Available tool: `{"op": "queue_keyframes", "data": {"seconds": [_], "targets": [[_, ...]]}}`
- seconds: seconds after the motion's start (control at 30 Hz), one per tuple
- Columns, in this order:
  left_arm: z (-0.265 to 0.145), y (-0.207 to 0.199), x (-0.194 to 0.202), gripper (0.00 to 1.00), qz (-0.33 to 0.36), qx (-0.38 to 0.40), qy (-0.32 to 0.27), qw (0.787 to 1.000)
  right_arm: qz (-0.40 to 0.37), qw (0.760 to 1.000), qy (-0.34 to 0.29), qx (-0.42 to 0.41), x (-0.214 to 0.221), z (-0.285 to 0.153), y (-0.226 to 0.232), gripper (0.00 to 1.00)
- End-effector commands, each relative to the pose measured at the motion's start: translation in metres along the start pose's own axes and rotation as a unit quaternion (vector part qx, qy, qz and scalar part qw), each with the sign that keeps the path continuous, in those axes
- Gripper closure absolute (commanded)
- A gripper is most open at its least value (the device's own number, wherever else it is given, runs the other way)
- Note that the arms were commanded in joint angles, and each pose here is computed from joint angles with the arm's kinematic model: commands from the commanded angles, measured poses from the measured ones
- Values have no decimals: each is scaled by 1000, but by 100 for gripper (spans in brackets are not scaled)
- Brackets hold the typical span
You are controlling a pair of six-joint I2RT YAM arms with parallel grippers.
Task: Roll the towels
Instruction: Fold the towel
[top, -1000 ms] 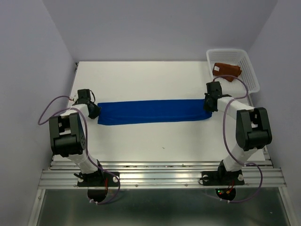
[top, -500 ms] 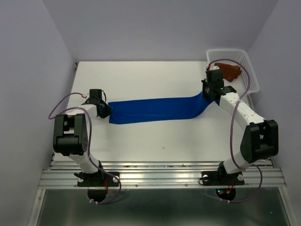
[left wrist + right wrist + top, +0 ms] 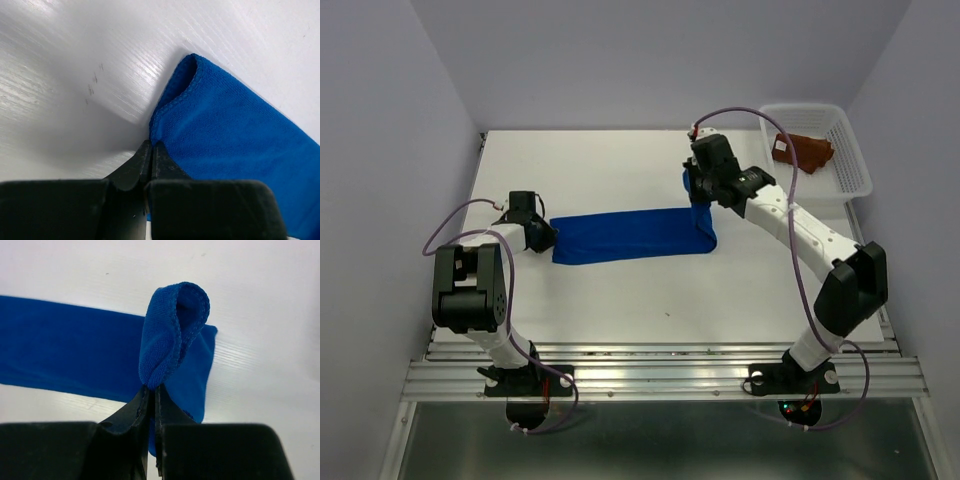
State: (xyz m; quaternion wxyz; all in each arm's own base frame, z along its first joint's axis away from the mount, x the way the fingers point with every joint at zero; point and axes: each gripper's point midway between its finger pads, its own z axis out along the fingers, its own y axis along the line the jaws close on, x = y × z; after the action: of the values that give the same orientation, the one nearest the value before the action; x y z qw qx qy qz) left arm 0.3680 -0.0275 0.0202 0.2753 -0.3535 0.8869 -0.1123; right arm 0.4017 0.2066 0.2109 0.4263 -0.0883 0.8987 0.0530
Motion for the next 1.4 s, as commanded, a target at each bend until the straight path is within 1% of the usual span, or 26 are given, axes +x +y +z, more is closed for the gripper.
{"op": "queue_keyframes", "data": {"seconds": [0.0,0.13,0.3,0.33,0.47,0.6,0.7,0.83,0.9,1.1,1.23,1.37], "targets": [[-7,27,21,100,18,-49,36,998,9,1000,-3,-22,-9,1,37,99],[-10,24,16,100,20,-46,29,998,25,998,-10,-63,-19,2,85,99],[-12,22,15,100,23,-43,27,998,40,995,-11,-95,-21,10,125,99],[-12,23,15,100,24,-44,27,998,37,994,-6,-103,-16,14,135,99],[-12,23,15,100,25,-44,27,998,44,990,-12,-134,-20,15,169,99],[-12,23,16,100,27,-43,28,998,46,988,-8,-145,-17,20,188,99],[-12,22,15,100,26,-42,27,998,65,986,-15,-151,-20,21,202,99],[-12,22,15,100,27,-39,27,999,62,984,-20,-163,-20,21,221,99],[-12,21,14,100,27,-39,26,999,60,985,-16,-162,-17,28,224,99],[-13,22,15,100,27,-39,26,999,57,983,-27,-175,-20,26,247,99],[-13,21,15,100,27,-38,27,999,62,984,-26,-163,-16,37,248,99],[-13,20,14,100,26,-37,25,999,64,983,-30,-169,-11,45,263,98]]}}
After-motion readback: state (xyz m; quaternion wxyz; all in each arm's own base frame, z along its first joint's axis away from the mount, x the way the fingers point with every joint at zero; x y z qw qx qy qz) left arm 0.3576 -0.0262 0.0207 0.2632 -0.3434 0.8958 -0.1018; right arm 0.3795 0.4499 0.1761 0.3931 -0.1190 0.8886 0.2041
